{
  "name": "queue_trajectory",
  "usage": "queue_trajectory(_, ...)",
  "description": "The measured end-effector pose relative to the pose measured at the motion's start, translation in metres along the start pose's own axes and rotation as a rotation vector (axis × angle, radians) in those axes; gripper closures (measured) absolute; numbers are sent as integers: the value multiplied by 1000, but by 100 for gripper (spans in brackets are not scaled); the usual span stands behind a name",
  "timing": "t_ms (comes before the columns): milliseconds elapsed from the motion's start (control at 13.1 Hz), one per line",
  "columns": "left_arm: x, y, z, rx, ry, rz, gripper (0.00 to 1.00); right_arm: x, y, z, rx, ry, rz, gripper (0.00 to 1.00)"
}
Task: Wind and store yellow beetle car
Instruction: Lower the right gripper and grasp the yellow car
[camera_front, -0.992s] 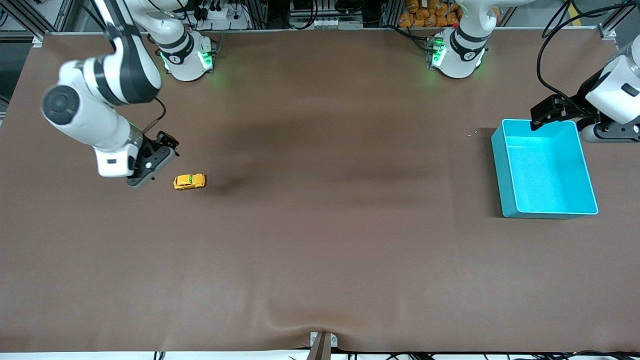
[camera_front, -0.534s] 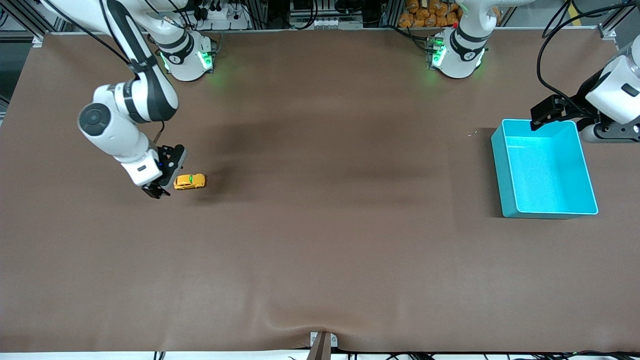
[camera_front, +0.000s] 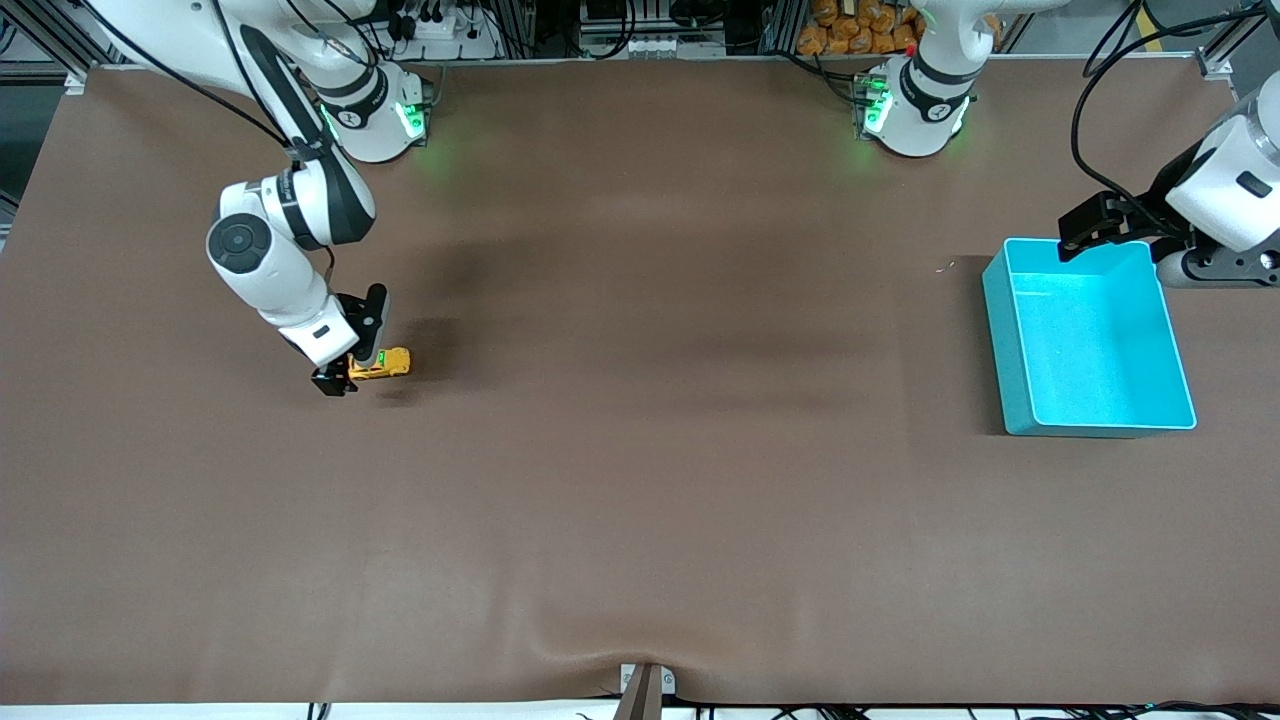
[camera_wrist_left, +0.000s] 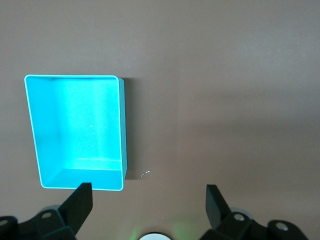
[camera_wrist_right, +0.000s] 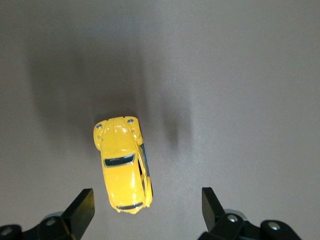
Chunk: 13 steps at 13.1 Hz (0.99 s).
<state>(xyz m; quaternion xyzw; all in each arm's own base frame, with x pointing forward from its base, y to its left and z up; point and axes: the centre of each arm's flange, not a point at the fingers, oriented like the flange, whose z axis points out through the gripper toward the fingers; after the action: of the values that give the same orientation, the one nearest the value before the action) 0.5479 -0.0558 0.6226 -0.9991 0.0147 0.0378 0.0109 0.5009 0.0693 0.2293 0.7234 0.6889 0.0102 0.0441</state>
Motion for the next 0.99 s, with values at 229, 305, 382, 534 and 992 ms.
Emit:
queue_trajectory(229, 0, 0, 0, 0, 0, 0, 0, 2, -4, 16, 11, -1, -20, 6)
queue_trajectory(305, 0, 0, 0, 0, 0, 0, 0, 2, -6, 20, 19, -2, -22, 7)
queue_trajectory(382, 0, 0, 0, 0, 0, 0, 0, 2, -7, 23, 26, -2, -23, 7)
queue_trajectory(534, 0, 0, 0, 0, 0, -1, 0, 2, -10, 28, 35, -3, -24, 15)
queue_trajectory(992, 0, 0, 0, 0, 0, -1, 0, 6, -16, 35, 52, -4, -38, 39)
